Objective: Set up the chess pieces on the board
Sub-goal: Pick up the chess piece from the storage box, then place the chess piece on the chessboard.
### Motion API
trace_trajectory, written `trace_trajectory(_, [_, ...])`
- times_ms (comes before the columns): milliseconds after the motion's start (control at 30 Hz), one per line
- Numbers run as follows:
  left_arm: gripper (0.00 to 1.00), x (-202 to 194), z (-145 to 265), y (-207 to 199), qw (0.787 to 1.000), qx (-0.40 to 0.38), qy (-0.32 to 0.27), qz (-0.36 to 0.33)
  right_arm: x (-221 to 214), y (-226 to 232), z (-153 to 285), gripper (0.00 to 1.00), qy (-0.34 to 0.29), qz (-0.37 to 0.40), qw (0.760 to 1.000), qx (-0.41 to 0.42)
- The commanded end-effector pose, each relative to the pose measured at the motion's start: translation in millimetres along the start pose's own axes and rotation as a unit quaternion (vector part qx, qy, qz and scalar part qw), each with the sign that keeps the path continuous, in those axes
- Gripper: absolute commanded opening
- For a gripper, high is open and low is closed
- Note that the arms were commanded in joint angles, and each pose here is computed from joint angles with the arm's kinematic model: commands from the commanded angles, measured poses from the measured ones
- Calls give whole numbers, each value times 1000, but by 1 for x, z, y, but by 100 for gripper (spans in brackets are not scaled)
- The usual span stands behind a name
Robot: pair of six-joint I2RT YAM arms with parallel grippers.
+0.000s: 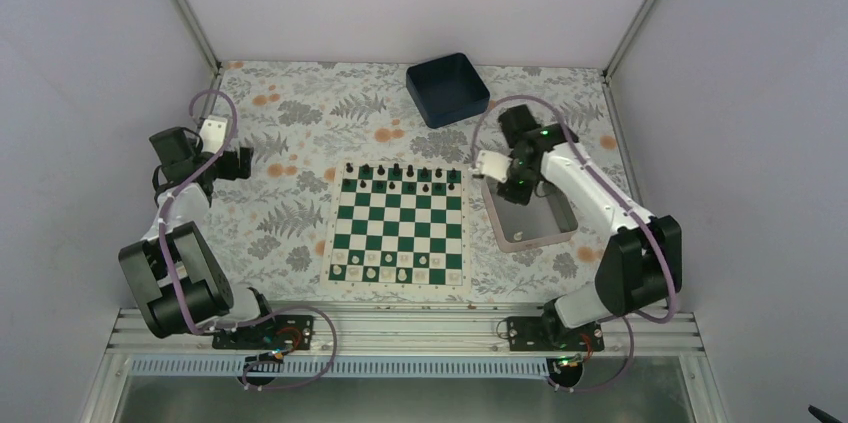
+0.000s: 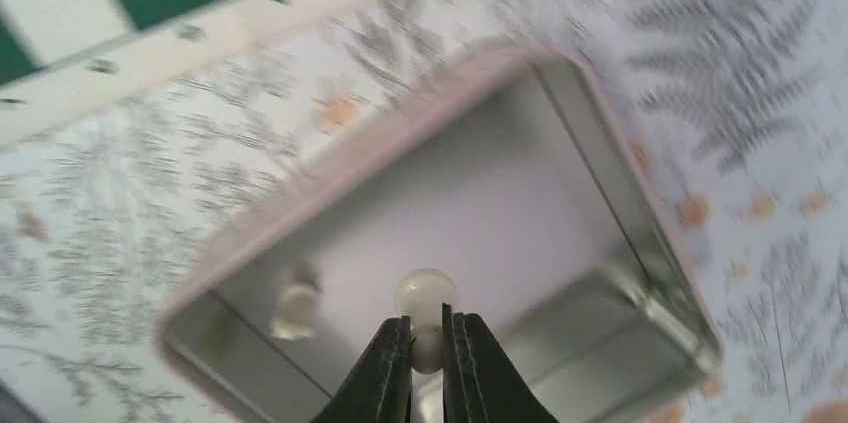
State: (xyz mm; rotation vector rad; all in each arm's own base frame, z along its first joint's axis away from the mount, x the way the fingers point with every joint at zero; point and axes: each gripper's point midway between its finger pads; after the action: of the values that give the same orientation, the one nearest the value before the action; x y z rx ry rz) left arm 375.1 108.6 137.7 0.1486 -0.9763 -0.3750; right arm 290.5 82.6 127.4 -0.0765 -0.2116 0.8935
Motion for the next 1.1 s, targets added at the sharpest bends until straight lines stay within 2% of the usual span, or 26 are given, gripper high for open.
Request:
trace_trajectory(0, [100,29,13,9,999,8,-46,-14,6,61,5,9,6,56,997,48])
trace_trajectory(233, [100,41,26,8,998,15,-64,-21,13,141,-20,9,-14,124,986,111])
trace_trajectory(400, [100,44,30,8,997,18,-68,-23,21,169,-33,9,-36,146,978,144])
trace_trajectory(600, [100,44,31,7,997,18,-69,-24,31,185,-44,10,-39,171,972,157])
trace_trajectory(1067, [100,44,32,6,997,16,-70,-26,12,198,-65,11,17,185,968,169])
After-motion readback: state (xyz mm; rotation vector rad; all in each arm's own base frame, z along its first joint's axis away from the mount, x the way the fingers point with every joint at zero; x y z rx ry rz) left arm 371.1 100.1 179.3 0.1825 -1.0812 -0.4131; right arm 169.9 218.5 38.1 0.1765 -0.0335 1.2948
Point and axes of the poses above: each gripper's point midway between its finger pads, its own z axis back along the fingers, its own y axis along the line the jaws close on, x = y × z, and after that the axes turned 15 degrees about -z, right-handed
